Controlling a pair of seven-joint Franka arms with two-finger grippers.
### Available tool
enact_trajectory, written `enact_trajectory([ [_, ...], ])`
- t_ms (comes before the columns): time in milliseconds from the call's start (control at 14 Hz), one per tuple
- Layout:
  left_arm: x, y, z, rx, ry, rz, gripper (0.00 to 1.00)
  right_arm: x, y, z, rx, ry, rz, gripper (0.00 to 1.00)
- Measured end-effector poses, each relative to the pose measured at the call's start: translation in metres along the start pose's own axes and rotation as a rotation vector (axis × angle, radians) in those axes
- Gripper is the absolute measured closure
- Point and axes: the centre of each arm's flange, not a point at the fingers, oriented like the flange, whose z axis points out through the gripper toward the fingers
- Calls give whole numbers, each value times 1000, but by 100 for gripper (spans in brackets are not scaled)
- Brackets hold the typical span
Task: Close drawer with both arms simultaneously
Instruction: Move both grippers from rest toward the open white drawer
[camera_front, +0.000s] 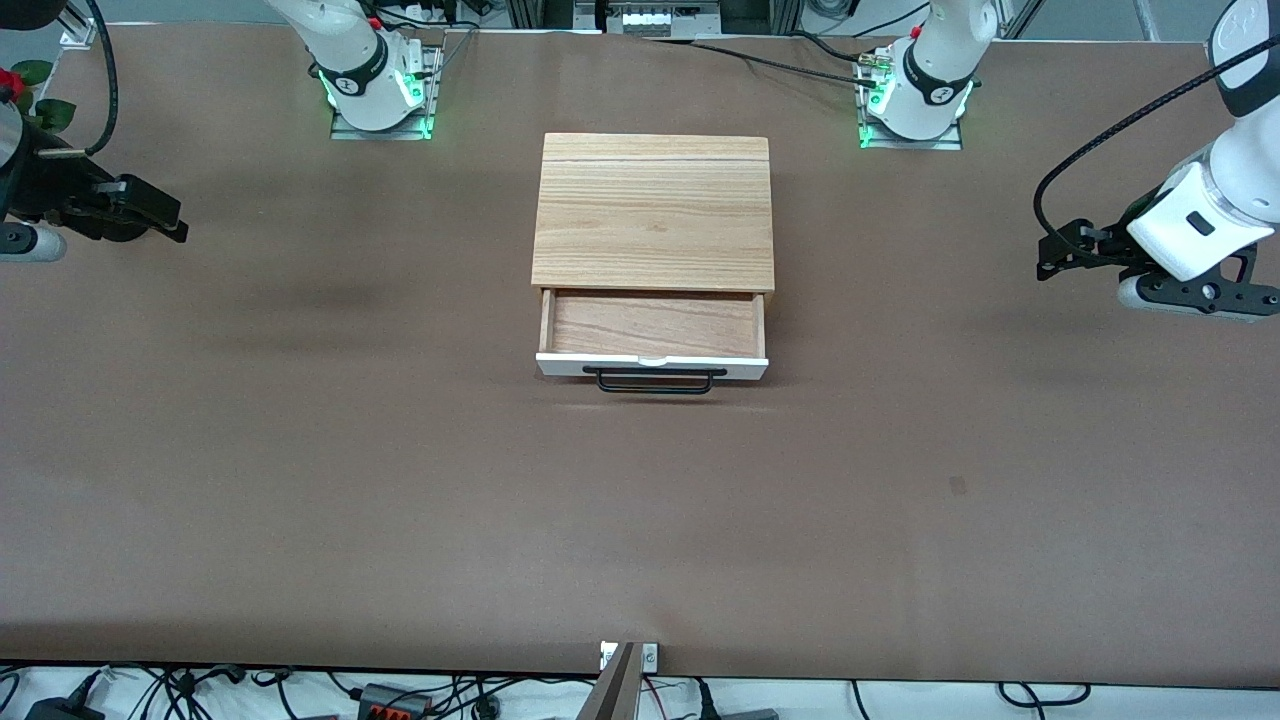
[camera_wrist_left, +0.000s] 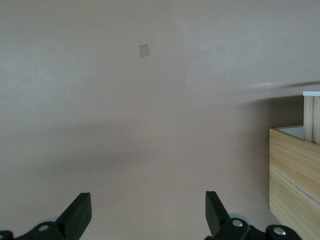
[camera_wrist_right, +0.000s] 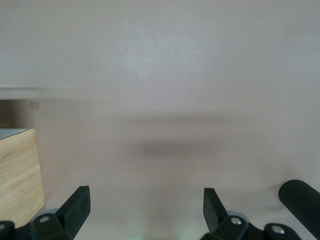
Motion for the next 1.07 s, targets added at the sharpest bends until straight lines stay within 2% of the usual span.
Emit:
enact_trajectory([
  [429,0,0,0,0,0,2,0,0,0,1,0,-8,0,0],
  [643,3,8,6,-2,-12,19,0,-5,-1,10,3,-77,-1,0],
  [857,11,24,20,-9,-37,52,0,0,-7,26,10,-125,-9,0],
  [1071,30,67,49,-49,-66,108,0,12,-25,49,11,-164,-44,0],
])
